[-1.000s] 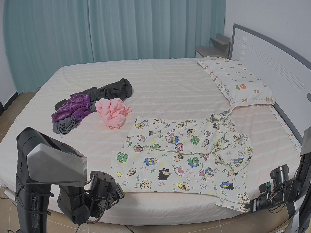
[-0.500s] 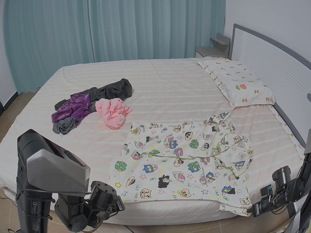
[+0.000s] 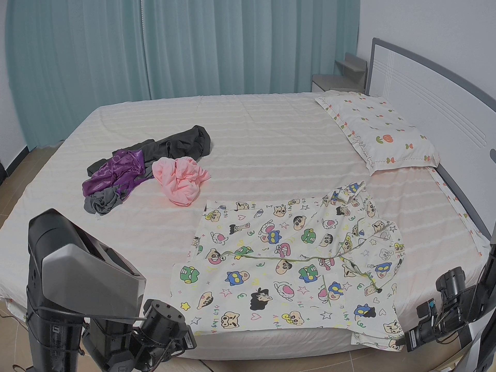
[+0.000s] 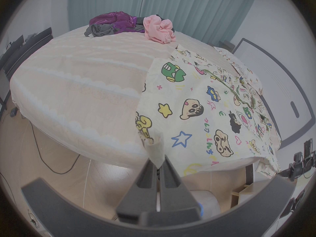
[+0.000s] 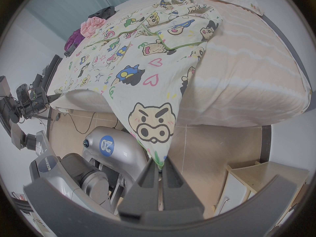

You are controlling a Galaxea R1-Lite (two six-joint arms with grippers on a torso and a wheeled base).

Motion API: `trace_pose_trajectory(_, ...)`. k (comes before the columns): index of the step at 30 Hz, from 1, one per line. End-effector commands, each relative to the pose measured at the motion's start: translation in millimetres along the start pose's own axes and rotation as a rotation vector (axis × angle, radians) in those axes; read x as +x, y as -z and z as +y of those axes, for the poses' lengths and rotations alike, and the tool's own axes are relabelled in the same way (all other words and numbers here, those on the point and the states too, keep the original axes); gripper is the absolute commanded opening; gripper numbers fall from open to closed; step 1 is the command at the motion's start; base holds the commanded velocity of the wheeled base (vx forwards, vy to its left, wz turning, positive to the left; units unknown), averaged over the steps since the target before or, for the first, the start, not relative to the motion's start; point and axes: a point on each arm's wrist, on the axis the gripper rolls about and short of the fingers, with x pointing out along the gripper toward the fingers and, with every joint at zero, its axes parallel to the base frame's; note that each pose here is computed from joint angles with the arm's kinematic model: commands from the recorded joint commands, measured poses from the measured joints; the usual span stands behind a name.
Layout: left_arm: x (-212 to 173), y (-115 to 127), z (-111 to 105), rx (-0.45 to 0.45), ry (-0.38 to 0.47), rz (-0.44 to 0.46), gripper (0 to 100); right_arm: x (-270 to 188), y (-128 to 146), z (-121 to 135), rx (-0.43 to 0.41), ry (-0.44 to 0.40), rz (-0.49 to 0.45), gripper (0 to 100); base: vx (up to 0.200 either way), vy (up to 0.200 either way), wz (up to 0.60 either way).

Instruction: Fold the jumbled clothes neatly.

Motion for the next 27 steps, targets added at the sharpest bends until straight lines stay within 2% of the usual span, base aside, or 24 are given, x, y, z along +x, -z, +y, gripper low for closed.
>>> trace_pose_trajectory(1, -6, 5, 3, 0.02, -0.007, 0.021, 0, -3, 6, 2, -0.007, -0.004, 0.017, 0, 0.0, 0.0, 0.0)
trace_pose_trajectory(7, -9, -2, -1, 0.001, 0.022, -0.012, 0, -12, 2, 4, -0.018, -0.029, -0.057, 0, 0.0, 0.0, 0.0)
trace_pose_trajectory(10, -16, -11, -7, -0.013, 0.058, -0.044, 0, -24, -1, 7, -0.031, -0.075, -0.145, 0, 0.0, 0.0, 0.0)
trace_pose_trajectory(12, -16, -12, -8, -0.015, 0.059, -0.046, 0, -26, -1, 7, -0.033, -0.091, -0.164, 0, 0.0, 0.0, 0.0)
trace_pose_trajectory(13, -15, -21, -13, -0.027, 0.06, -0.056, 0, -31, -2, 8, -0.03, -0.111, -0.202, 0, 0.0, 0.0, 0.0)
trace_pose_trajectory(17, -23, -43, -26, -0.05, 0.059, -0.06, 0, -37, -5, 6, -0.024, -0.133, -0.256, 0, 0.0, 0.0, 0.0)
trace_pose_trajectory(23, -34, -65, -43, -0.047, 0.026, 0.015, 0, -45, -16, 1, -0.02, -0.16, -0.337, 0, 0.0, 0.0, 0.0)
trace_pose_trajectory(26, -37, -84, -55, -0.095, 0.015, 0.12, 0, -48, -25, -2, 0.013, -0.188, -0.378, 0, 0.0, 0.0, 0.0)
trace_pose_trajectory(27, -37, -84, -55, -0.095, 0.015, 0.12, 0, -48, -25, -2, 0.014, -0.189, -0.378, 0, 0.0, 0.0, 0.0)
